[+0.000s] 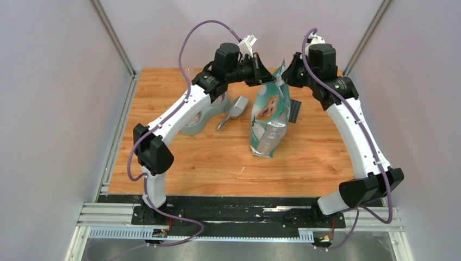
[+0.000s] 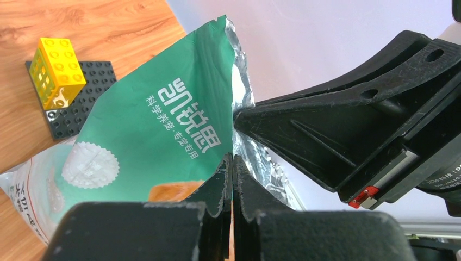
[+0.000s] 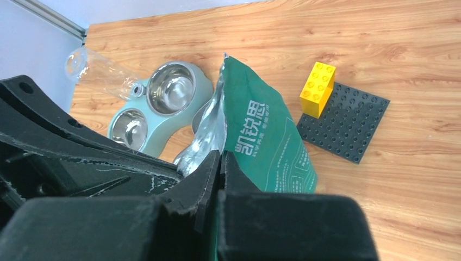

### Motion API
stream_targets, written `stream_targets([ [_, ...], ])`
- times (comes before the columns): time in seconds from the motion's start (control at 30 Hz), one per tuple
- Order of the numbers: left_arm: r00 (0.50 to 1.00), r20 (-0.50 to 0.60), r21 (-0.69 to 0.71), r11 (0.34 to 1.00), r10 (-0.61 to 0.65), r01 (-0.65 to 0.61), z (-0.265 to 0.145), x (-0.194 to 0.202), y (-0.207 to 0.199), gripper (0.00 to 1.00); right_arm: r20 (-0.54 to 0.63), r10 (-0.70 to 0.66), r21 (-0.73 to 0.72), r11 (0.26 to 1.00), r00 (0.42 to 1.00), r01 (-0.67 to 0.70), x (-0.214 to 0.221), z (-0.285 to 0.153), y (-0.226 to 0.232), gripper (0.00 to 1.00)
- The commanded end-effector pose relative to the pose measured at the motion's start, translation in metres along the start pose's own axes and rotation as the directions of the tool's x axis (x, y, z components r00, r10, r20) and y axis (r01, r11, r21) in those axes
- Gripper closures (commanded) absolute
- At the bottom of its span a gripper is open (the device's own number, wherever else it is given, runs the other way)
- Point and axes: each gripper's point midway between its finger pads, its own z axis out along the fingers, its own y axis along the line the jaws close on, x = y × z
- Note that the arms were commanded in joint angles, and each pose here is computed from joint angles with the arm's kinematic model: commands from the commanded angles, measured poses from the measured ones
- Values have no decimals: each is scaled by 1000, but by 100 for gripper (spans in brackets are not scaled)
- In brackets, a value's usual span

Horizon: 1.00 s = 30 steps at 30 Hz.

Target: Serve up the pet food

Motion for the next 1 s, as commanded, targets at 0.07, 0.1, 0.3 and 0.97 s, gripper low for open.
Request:
stream_targets([
  [0.07, 992, 87, 39, 995, 90, -94, -37, -34, -36, 100, 14, -74, 210, 975, 997, 70, -15, -3, -44, 100],
  [0.1, 991, 89, 37, 994, 96, -99, -38, -34, -35, 100, 4, -80, 246, 966, 997, 77, -14, -4, -50, 100],
  [0.3, 985, 97, -15, 990, 142, -141, -42, -37, -28, 100, 13, -119, 336, 936, 993, 108, -20, -12, -67, 100],
  [0.97, 934, 157, -88, 946, 322, -311, -65, -65, -42, 100, 81, -166, 34, 986, 983, 164, -45, -29, -4, 76],
])
